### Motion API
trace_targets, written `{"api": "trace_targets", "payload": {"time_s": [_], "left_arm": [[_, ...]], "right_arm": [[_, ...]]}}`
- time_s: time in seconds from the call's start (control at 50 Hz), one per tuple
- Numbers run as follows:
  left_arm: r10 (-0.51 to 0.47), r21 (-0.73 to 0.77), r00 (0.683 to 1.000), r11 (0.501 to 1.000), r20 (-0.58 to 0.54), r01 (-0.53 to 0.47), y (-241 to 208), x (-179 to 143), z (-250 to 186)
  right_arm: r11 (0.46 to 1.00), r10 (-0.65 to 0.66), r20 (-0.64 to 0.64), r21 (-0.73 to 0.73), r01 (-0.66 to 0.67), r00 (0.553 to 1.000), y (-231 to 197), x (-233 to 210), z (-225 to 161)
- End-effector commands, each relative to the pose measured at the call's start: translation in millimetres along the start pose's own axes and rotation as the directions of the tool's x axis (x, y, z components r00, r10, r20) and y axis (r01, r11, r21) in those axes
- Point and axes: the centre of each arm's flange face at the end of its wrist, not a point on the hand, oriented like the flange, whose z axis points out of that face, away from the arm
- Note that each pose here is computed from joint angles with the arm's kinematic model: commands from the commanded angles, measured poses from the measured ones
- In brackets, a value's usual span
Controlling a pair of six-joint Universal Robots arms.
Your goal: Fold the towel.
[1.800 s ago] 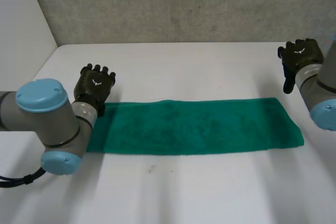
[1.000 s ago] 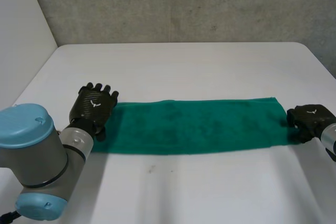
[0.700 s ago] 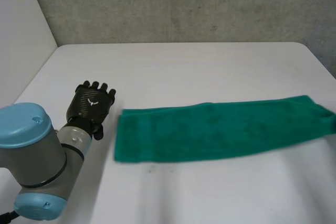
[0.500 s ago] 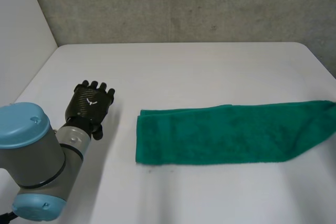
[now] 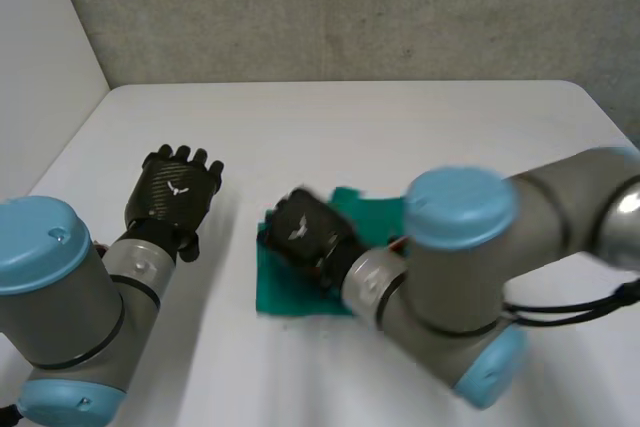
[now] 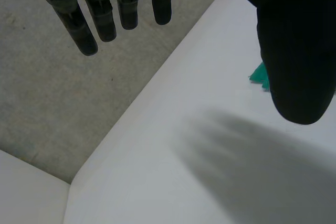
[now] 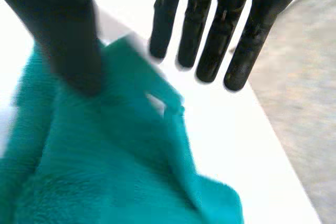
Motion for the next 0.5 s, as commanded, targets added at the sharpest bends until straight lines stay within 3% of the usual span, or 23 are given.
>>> {"api": "trace_targets", "payload": {"time_s": [0.02,0.14,0.18,0.26,0.36,0.5], "left_arm": [[0.005,0.027,1.0,1.0,-0.03,-0.004,-6.7,9.6,-4.9],[0.002,0.118,0.998,0.993,-0.061,0.005,-32.7,22.7,-8.9],[-0.011,0.146,0.997,0.989,-0.074,0.022,-41.5,27.5,-10.5],[-0.072,0.196,0.99,0.976,-0.121,0.095,-59.1,40.6,-13.2],[-0.168,0.177,0.965,0.963,-0.201,0.204,-60.6,65.9,-5.4],[-0.177,0.081,0.957,0.976,-0.231,0.2,-38.2,89.3,17.1]], "right_arm": [[0.997,-0.03,-0.02,-0.069,0.028,0.999,10.6,0.1,6.1],[0.991,0.12,-0.189,-0.042,-0.13,0.975,-3.1,54.0,-16.9],[0.959,0.259,-0.261,-0.042,-0.279,0.93,11.0,79.9,-34.6],[0.916,0.358,-0.299,-0.072,-0.395,0.885,30.4,85.3,-53.5],[0.858,0.391,-0.375,-0.182,-0.48,0.84,79.8,89.6,-76.5],[0.799,0.396,-0.449,-0.262,-0.542,0.801,123.9,94.8,-96.7]]}}
